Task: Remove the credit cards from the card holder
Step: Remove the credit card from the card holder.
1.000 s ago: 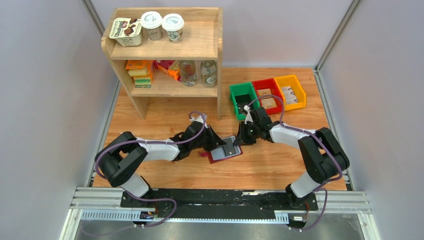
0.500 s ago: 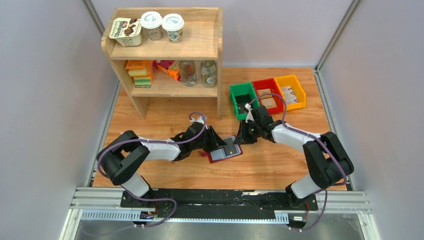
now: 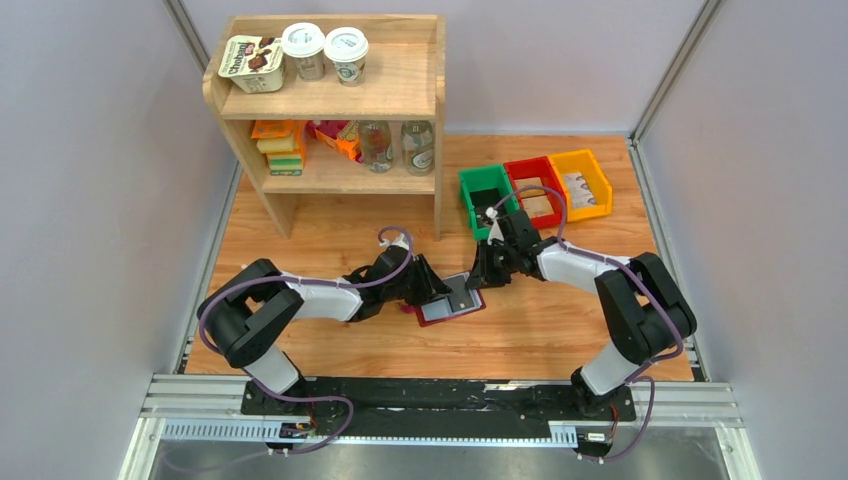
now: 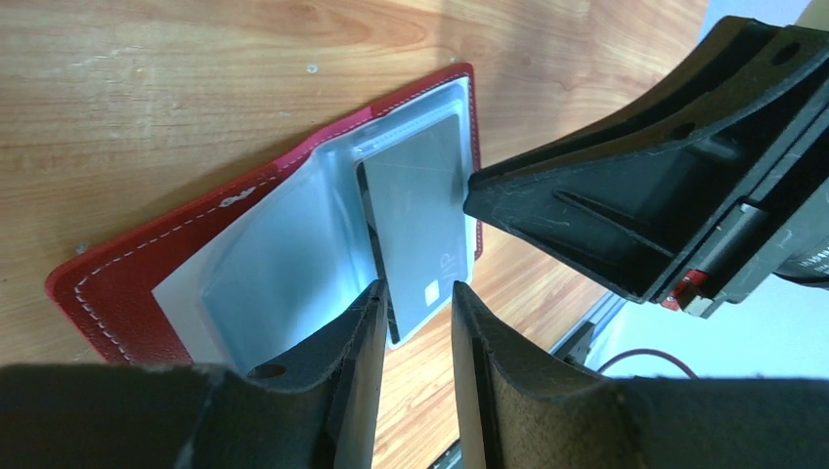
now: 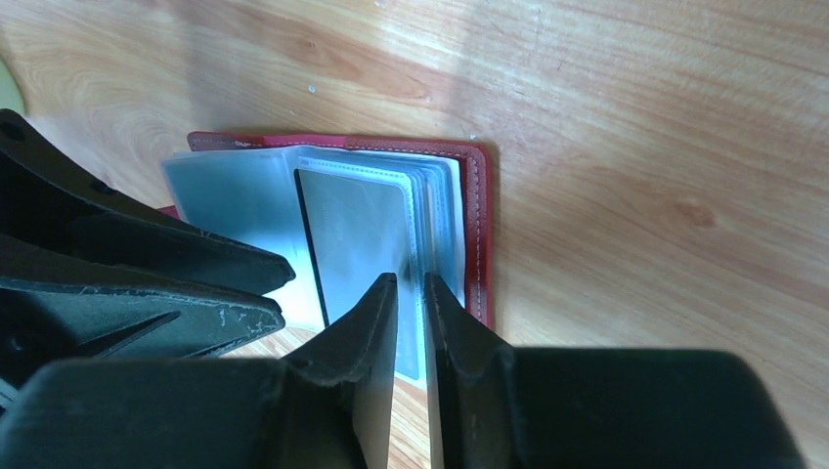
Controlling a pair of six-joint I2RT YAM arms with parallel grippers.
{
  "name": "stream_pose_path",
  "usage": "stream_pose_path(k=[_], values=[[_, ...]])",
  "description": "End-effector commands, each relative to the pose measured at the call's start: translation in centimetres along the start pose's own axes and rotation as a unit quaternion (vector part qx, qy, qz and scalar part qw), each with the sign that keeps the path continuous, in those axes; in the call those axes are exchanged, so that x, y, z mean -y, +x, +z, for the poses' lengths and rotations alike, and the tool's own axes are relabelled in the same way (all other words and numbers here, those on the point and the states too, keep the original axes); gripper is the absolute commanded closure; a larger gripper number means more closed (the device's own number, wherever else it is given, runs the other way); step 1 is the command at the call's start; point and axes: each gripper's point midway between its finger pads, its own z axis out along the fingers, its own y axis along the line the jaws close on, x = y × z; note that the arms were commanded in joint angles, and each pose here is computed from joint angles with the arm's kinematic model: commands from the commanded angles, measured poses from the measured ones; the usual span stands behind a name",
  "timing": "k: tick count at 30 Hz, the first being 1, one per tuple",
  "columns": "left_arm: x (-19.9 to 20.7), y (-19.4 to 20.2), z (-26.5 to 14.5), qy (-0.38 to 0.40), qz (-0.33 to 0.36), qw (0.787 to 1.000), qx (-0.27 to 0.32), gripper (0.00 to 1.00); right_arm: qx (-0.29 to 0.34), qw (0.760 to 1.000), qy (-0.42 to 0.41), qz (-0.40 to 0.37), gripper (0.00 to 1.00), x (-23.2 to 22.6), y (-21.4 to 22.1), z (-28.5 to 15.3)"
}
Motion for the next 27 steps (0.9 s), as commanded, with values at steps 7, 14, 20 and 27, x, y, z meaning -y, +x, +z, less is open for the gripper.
stream_pose_path(k=[7, 14, 20, 27], values=[[-0.1, -0.1, 1.0, -0.005, -0.003, 1.000, 0.001, 0.62, 0.000, 1.000, -0.020, -0.011, 0.84, -0.4, 0.3, 0.5], [1.5, -0.3, 0.9, 0.033, -0.003, 0.999, 0.004, 0.69, -0.002, 1.000, -0.020, -0.009, 0.84, -0.3, 0.5, 0.6], [3.7, -0.9, 0.5, 0.073, -0.007, 0.997, 0.012, 0.75, -0.002, 1.000, -0.023, -0.006, 0.84, -0.3, 0.6, 0.5], [4.6, -1.5, -0.1, 0.098, -0.015, 0.995, 0.031, 0.87, -0.005, 1.000, -0.027, 0.001, 0.85, -0.3, 1.1, 0.6]])
